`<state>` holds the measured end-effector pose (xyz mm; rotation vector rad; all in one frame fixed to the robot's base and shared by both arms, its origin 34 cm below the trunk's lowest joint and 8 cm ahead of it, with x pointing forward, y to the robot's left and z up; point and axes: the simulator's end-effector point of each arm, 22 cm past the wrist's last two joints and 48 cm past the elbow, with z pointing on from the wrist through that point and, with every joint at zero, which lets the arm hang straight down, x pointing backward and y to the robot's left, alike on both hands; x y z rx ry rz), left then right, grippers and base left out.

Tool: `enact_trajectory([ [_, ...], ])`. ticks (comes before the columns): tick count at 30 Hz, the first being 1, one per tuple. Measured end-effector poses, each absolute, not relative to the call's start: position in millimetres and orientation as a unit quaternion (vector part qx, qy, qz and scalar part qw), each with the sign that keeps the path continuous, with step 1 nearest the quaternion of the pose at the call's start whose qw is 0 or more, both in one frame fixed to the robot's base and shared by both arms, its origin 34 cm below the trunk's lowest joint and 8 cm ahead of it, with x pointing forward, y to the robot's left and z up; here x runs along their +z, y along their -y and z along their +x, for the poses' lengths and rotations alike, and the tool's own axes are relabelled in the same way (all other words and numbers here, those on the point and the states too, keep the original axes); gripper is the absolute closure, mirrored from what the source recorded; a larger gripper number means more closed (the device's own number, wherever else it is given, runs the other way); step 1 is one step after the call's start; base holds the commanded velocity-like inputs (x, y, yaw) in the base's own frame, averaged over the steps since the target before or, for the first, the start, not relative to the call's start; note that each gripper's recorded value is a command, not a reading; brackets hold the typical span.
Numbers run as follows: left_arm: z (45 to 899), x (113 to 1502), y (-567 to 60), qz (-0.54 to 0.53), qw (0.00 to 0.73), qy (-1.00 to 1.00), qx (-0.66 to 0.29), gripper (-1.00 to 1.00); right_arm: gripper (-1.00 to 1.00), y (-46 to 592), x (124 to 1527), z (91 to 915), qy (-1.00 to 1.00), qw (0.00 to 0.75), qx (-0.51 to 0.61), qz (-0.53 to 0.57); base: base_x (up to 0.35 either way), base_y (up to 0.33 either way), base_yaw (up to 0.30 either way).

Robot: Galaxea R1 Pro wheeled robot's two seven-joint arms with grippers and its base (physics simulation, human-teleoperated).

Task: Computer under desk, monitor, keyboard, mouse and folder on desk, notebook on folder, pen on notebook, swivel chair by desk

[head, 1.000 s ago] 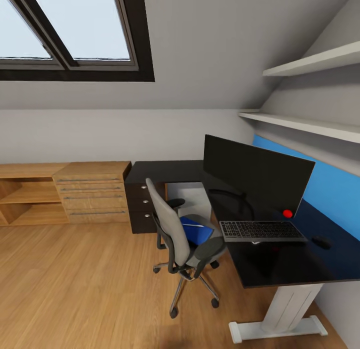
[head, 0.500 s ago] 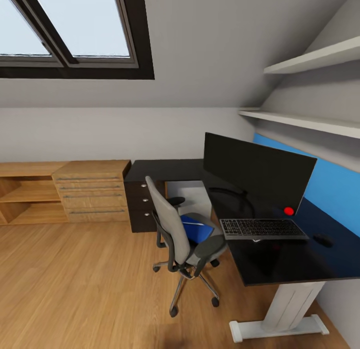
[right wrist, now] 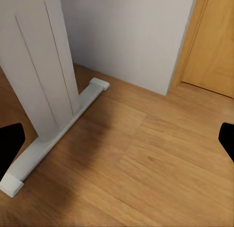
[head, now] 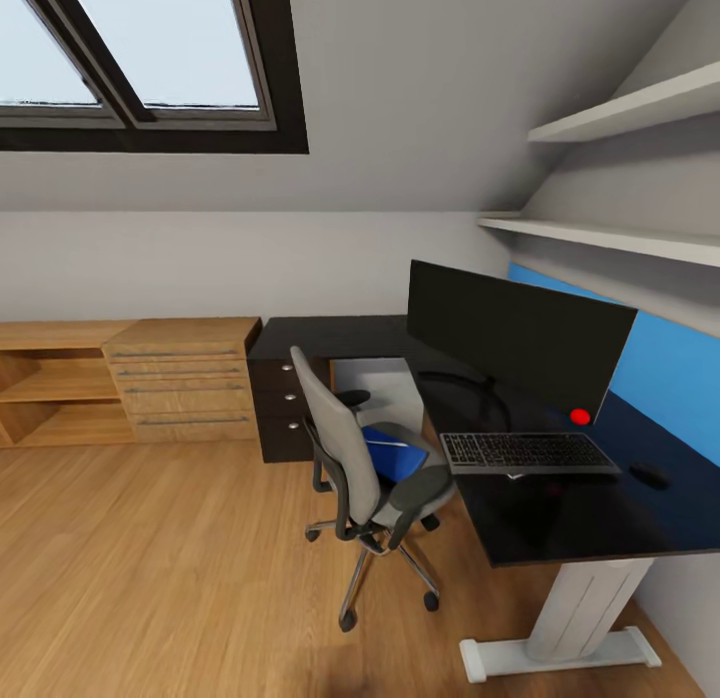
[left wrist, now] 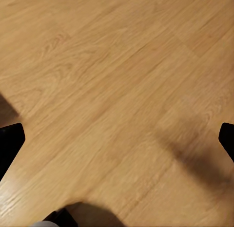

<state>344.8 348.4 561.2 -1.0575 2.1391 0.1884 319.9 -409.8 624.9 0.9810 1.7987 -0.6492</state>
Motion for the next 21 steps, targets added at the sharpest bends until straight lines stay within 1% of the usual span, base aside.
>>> enact_trajectory([
  [10,345,546,-348,-0.411,0.365,-0.832,0.073,-1.0,-1.0,410,609,321,-0.738,0.476,-0.263,0.399,0.0,0.0,0.0],
  [21,344,528,-348,-0.411,0.365,-0.832,0.073,-1.0,-1.0,403,578,321,-0.762,0.451,-0.25,0.393,0.0,0.0,0.0],
])
